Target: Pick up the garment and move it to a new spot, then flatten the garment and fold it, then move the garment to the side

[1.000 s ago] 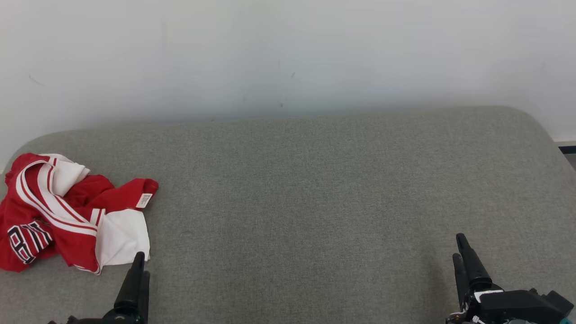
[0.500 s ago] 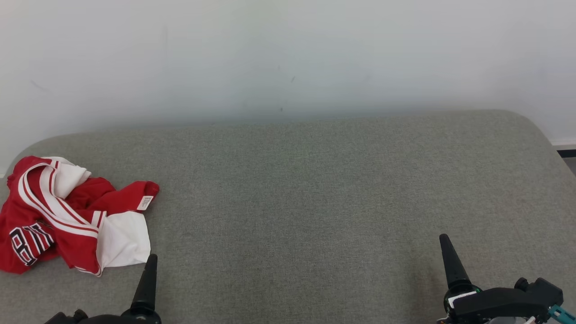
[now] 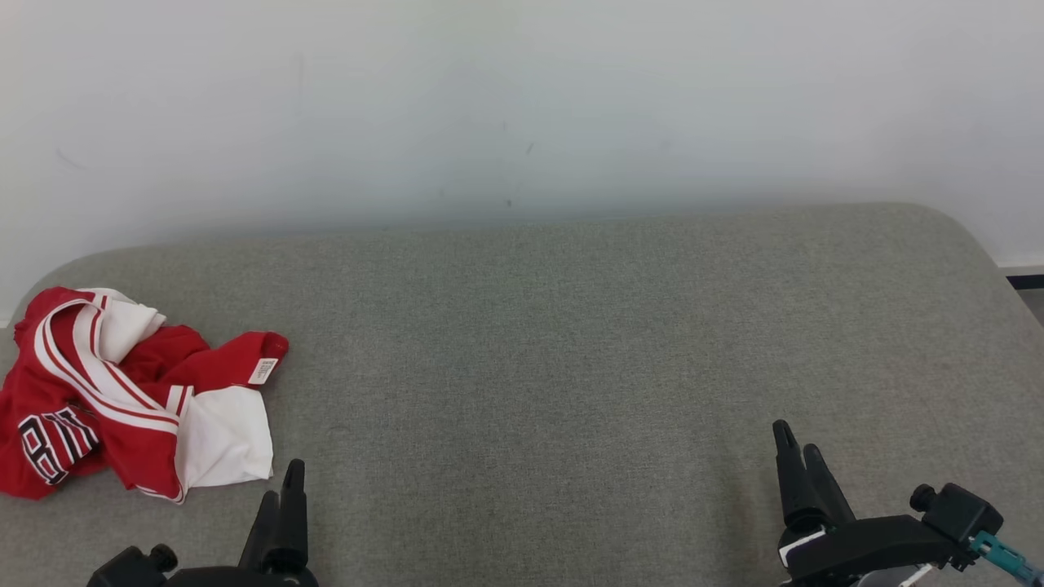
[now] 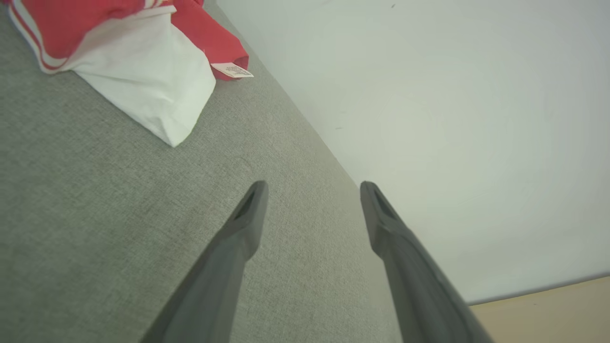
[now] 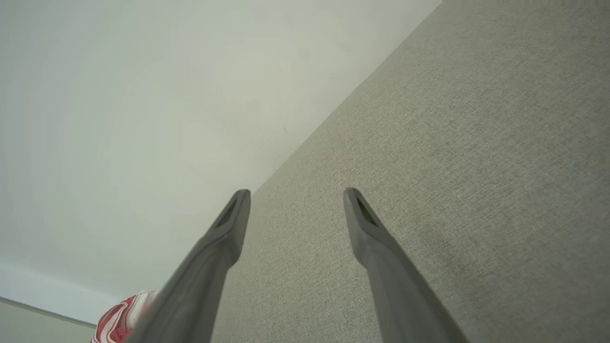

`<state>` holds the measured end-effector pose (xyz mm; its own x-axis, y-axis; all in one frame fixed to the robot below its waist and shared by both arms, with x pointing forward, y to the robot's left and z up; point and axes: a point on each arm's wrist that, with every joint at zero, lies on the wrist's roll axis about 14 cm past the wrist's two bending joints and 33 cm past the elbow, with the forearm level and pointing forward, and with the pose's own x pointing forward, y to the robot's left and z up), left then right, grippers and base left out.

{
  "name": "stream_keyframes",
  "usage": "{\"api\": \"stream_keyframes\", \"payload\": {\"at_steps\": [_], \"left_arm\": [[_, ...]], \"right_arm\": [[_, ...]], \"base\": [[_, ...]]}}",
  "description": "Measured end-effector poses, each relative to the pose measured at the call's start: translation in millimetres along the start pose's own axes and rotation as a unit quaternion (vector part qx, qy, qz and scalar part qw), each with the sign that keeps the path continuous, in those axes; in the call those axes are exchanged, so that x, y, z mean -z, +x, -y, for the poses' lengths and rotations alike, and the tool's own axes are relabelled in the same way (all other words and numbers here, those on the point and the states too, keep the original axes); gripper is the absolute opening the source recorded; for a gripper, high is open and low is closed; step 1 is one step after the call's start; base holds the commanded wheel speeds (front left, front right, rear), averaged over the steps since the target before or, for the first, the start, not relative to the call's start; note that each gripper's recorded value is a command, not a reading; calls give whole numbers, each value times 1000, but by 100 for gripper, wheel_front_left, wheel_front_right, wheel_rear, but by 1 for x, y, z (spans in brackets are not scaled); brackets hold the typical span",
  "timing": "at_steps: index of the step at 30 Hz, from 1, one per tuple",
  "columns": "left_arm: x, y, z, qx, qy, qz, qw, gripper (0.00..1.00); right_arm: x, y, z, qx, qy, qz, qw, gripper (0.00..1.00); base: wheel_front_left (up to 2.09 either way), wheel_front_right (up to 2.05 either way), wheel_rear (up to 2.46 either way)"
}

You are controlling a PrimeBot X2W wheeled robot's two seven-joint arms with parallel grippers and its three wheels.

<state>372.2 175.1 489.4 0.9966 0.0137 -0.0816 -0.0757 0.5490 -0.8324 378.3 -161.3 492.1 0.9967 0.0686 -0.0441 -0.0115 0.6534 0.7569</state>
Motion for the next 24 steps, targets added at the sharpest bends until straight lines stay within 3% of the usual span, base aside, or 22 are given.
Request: {"api": "stream_keyframes", "payload": {"at_steps": [12,24], "left_arm": [[-1,-3,5,6,108,13,994,100],[-7,-10,3,4,217,31,976,100]], "right_arm": [[6,-2,-8,-17,-90,-7,996,100],[8,-3,-16,-34,-171,-7,985,100]], "base": [[0,0,0],[0,0,0]]}}
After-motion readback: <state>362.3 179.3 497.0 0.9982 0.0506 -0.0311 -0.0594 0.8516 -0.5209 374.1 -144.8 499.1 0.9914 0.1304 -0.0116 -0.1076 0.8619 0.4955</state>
